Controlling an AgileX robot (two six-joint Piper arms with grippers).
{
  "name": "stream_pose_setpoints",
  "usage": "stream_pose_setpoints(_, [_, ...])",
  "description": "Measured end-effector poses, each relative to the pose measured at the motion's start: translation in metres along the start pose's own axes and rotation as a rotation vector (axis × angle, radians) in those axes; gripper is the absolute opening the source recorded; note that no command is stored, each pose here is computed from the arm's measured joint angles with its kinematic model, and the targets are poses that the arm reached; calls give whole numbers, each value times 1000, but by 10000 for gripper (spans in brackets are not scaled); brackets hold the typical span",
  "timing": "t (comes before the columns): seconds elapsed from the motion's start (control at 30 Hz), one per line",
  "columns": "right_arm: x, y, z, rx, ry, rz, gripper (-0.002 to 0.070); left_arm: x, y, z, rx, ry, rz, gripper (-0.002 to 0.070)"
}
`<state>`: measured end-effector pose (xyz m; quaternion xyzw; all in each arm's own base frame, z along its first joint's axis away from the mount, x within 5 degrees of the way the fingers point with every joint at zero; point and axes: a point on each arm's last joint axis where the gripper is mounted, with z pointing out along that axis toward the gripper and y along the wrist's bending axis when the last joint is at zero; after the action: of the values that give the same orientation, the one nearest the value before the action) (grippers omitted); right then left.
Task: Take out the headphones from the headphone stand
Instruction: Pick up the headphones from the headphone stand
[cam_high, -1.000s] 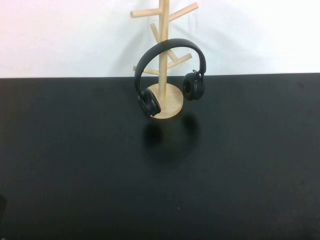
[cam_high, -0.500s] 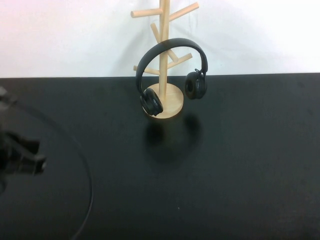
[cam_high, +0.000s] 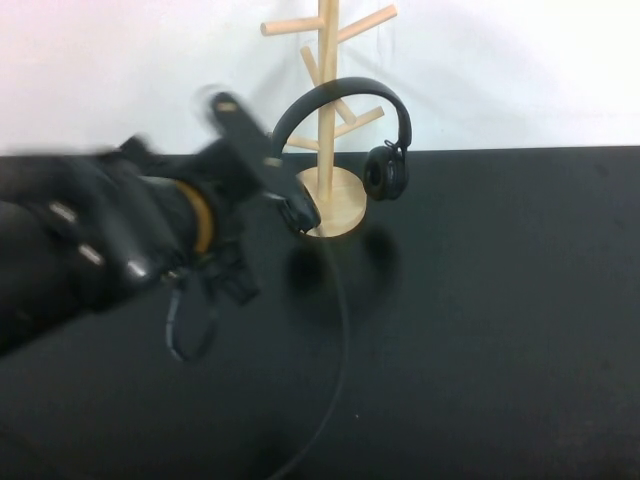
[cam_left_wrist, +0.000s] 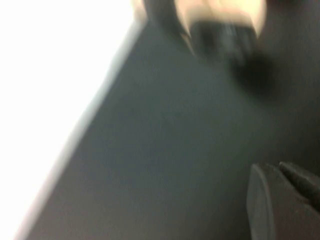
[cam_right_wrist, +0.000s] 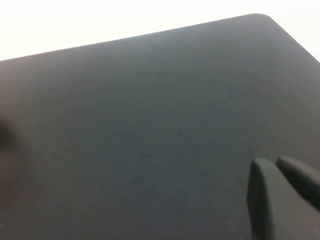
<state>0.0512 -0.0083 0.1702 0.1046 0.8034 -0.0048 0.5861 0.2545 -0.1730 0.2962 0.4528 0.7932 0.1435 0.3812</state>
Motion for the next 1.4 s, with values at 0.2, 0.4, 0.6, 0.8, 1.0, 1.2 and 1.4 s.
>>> stream_pose_setpoints(0.2, [0, 0, 0, 0, 0, 0, -8, -35, -12, 2, -100, -279, 166, 22])
stream_pose_setpoints(0.4, [0, 0, 0, 0, 0, 0, -8, -37, -7, 21, -131, -327, 134, 179])
stream_pose_setpoints(0.6, [0, 0, 0, 0, 0, 0, -8, -34, -12, 56, -121, -323, 141, 395])
stream_pose_setpoints(0.8, [0, 0, 0, 0, 0, 0, -8, -39, -20, 86, -126, -281, 108, 430])
stream_pose_setpoints(1.0, [0, 0, 0, 0, 0, 0, -8, -50, -10, 109, -189, -250, 69, 432])
stream_pose_setpoints(1.2, [0, 0, 0, 0, 0, 0, -8, -60, 0, 124, -214, -258, 26, 432])
stream_pose_setpoints(1.4, [0, 0, 0, 0, 0, 0, -8, -66, 9, 137, -238, -255, 6, 432])
